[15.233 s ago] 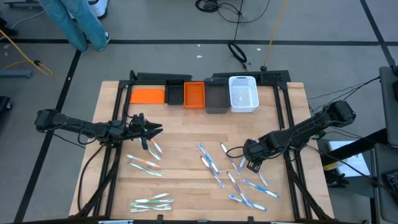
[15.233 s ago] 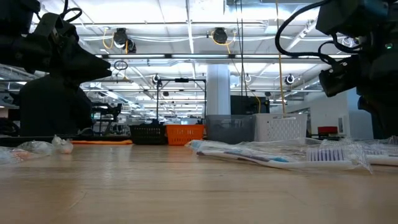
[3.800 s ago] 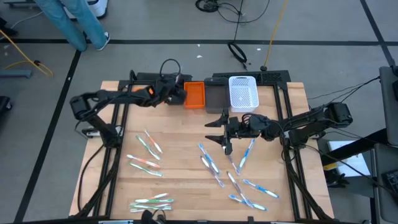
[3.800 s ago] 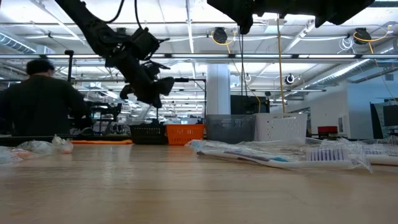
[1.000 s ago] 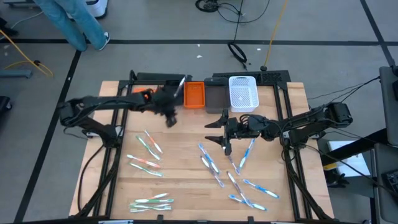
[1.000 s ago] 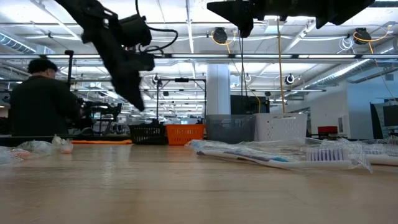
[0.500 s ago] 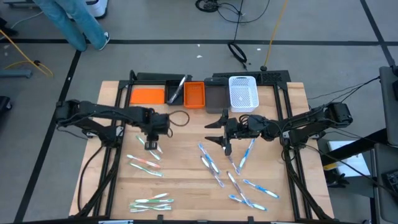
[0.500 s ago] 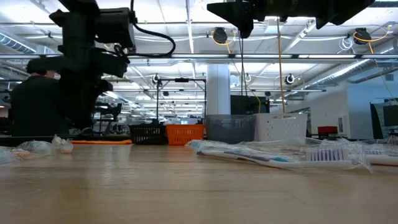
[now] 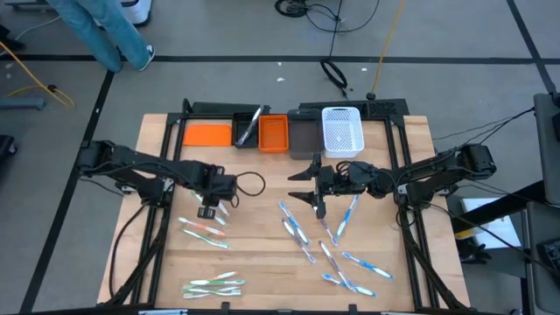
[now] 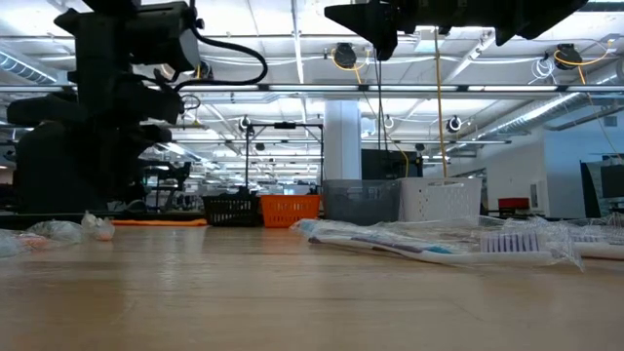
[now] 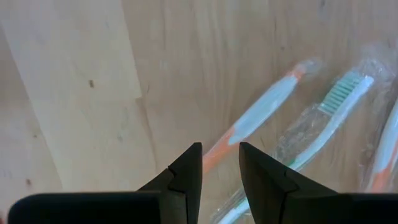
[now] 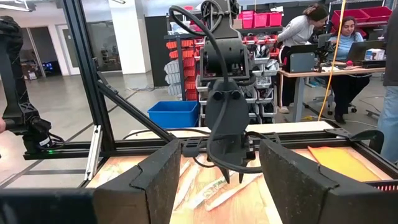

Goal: Pick & Place Toothbrushes
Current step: Put the orange toothbrush into the white bin

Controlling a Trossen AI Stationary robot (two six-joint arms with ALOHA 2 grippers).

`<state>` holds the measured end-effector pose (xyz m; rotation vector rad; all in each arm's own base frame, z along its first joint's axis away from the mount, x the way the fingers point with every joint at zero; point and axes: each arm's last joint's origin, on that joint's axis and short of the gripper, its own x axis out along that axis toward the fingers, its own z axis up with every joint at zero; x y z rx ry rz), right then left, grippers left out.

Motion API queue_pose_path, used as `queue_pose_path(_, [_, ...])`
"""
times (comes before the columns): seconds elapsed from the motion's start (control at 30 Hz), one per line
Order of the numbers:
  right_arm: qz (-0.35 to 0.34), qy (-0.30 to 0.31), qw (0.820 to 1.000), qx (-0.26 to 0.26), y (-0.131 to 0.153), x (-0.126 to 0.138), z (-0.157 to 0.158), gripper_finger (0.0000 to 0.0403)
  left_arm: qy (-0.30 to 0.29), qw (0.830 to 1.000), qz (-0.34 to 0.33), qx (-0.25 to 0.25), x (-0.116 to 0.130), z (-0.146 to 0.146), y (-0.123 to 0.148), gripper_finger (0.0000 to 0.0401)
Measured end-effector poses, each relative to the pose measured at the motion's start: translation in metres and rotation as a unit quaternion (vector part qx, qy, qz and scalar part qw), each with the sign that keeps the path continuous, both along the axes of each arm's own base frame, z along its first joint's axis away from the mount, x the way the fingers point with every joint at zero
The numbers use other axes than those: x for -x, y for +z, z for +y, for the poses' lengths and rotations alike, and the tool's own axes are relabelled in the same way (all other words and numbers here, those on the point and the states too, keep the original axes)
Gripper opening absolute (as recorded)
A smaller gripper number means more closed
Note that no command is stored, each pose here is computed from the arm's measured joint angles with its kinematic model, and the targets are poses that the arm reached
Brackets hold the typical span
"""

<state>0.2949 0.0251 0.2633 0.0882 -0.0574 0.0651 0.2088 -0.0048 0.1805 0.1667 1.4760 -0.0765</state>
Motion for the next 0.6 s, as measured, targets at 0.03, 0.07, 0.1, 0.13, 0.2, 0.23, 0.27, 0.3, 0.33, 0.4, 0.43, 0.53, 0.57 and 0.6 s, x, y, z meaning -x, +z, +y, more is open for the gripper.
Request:
queue_pose_path(0.03, [0.000, 0.000, 1.000, 0.000, 0.000, 0.000, 0.000, 0.0210, -0.002, 1.000, 0.000, 0.000, 0.000, -0.001, 0.000, 0.0108])
queue_pose_path(0.07, [0.000, 0.000, 1.000, 0.000, 0.000, 0.000, 0.000, 0.0210, -0.004, 1.000, 0.000, 0.000, 0.000, -0.002, 0.000, 0.0108])
queue_pose_path(0.1, [0.000, 0.000, 1.000, 0.000, 0.000, 0.000, 0.000, 0.0210, -0.006, 1.000, 0.000, 0.000, 0.000, -0.003, 0.000, 0.0108])
queue_pose_path(0.13, [0.000, 0.000, 1.000, 0.000, 0.000, 0.000, 0.000, 0.0210, -0.008, 1.000, 0.000, 0.000, 0.000, -0.003, 0.000, 0.0108])
queue_pose_path(0.2, [0.000, 0.000, 1.000, 0.000, 0.000, 0.000, 0.000, 0.0210, -0.011, 1.000, 0.004, -0.001, -0.001, -0.005, -0.002, 0.0108])
queue_pose_path(0.23, [0.000, 0.000, 1.000, 0.000, 0.000, 0.000, 0.000, 0.0210, -0.012, 1.000, 0.008, -0.001, -0.001, -0.005, -0.003, 0.0108])
queue_pose_path(0.27, [0.000, 0.000, 1.000, 0.000, 0.000, 0.000, 0.000, 0.0210, -0.014, 1.000, 0.012, -0.001, -0.002, -0.006, -0.005, 0.0108])
queue_pose_path(0.3, [0.000, 0.000, 1.000, 0.000, 0.000, 0.000, 0.000, 0.0210, -0.015, 1.000, 0.015, -0.001, -0.003, -0.007, -0.006, 0.0108])
queue_pose_path(0.33, [0.000, 0.000, 1.000, 0.000, 0.000, 0.000, 0.000, 0.0210, -0.017, 1.000, 0.018, -0.001, -0.004, -0.008, -0.008, 0.0108])
queue_pose_path(0.4, [0.000, 0.000, 1.000, 0.000, 0.000, 0.000, 0.000, 0.0210, -0.020, 0.999, 0.028, -0.002, -0.006, -0.009, -0.013, 0.0108])
queue_pose_path(0.43, [0.000, 0.000, 1.000, 0.000, 0.000, 0.000, 0.000, 0.0210, -0.021, 0.999, 0.035, -0.002, -0.007, -0.010, -0.016, 0.0108])
queue_pose_path(0.53, [0.000, 0.000, 1.000, 0.000, 0.000, 0.000, 0.000, 0.0210, -0.023, 0.998, 0.050, -0.003, -0.008, -0.011, -0.022, 0.0108])
queue_pose_path(0.57, [0.000, 0.000, 1.000, 0.000, 0.000, 0.000, 0.000, 0.0210, -0.024, 0.998, 0.053, -0.003, -0.009, -0.011, -0.024, 0.0108])
queue_pose_path(0.6, [0.000, 0.000, 1.000, 0.000, 0.000, 0.000, 0.000, 0.0210, -0.027, 0.998, 0.056, -0.004, -0.010, -0.012, -0.026, 0.0108])
